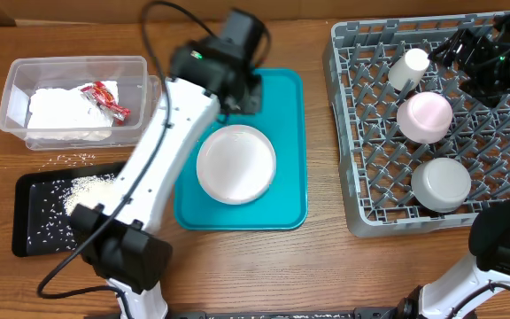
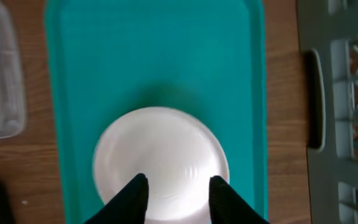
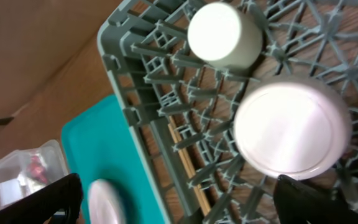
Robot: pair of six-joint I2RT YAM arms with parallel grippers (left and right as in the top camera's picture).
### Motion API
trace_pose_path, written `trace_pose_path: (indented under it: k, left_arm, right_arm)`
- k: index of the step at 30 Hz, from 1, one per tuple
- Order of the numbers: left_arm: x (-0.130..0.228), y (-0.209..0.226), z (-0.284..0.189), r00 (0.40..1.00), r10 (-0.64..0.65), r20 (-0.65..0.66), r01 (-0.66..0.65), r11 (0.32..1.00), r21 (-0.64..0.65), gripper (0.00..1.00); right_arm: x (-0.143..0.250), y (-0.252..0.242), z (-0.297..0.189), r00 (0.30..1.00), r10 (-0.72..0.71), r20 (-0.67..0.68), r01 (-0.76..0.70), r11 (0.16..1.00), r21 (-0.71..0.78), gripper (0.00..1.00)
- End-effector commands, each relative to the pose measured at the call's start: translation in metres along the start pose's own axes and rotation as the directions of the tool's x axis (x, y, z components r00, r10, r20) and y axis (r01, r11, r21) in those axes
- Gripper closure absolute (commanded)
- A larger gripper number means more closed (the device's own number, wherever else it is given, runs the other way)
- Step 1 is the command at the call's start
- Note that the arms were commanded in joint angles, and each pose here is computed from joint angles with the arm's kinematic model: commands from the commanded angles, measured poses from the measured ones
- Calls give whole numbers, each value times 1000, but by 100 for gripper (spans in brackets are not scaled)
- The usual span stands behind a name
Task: Sort waste into correct bins and load items into the dishwasher
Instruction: 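Withdraw the left gripper and move the right gripper to the plate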
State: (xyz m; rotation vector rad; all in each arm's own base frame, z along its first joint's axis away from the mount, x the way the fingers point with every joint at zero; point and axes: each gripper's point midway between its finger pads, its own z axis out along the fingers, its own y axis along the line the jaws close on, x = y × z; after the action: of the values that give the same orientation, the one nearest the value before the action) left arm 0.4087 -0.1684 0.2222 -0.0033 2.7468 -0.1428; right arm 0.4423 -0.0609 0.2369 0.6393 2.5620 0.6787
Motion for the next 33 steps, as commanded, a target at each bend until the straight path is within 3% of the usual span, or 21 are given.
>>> trace_pose_path:
  k: [1, 6, 10, 14, 15, 19, 24, 33]
  left_arm:
    - [-20, 26, -17, 995, -86, 55, 87, 996, -28, 58]
    - [-30, 59, -19, 985, -158, 62, 162, 986, -50, 41]
    - [-35, 88, -20, 971, -226, 71, 231, 970, -73, 13]
    - [-34, 119, -21, 925, -373, 70, 379, 920, -101, 9]
    - [-33, 129, -22, 910, -409, 72, 415, 903, -112, 0]
    - [-28, 167, -25, 857, -509, 75, 515, 845, -147, 0]
    - [-20, 203, -29, 814, -576, 73, 578, 794, -188, 0]
    - [-14, 248, -36, 740, -664, 112, 670, 711, -214, 0]
  right_arm:
    - [3, 35, -17, 1000, 4, -1, -4, 989, -148, 0]
    - [25, 73, -4, 990, -132, -46, 119, 968, -219, 0]
    - [58, 99, 29, 959, -267, -95, 259, 961, -93, 0]
    - [95, 128, 58, 908, -389, -153, 390, 921, -31, 4]
    - [107, 137, 67, 890, -422, -173, 425, 905, -23, 4]
    - [145, 162, 86, 827, -519, -217, 529, 849, -13, 4]
    - [165, 194, 95, 776, -607, -174, 611, 791, -36, 3]
    - [196, 201, 149, 750, -614, -247, 622, 781, -54, 3]
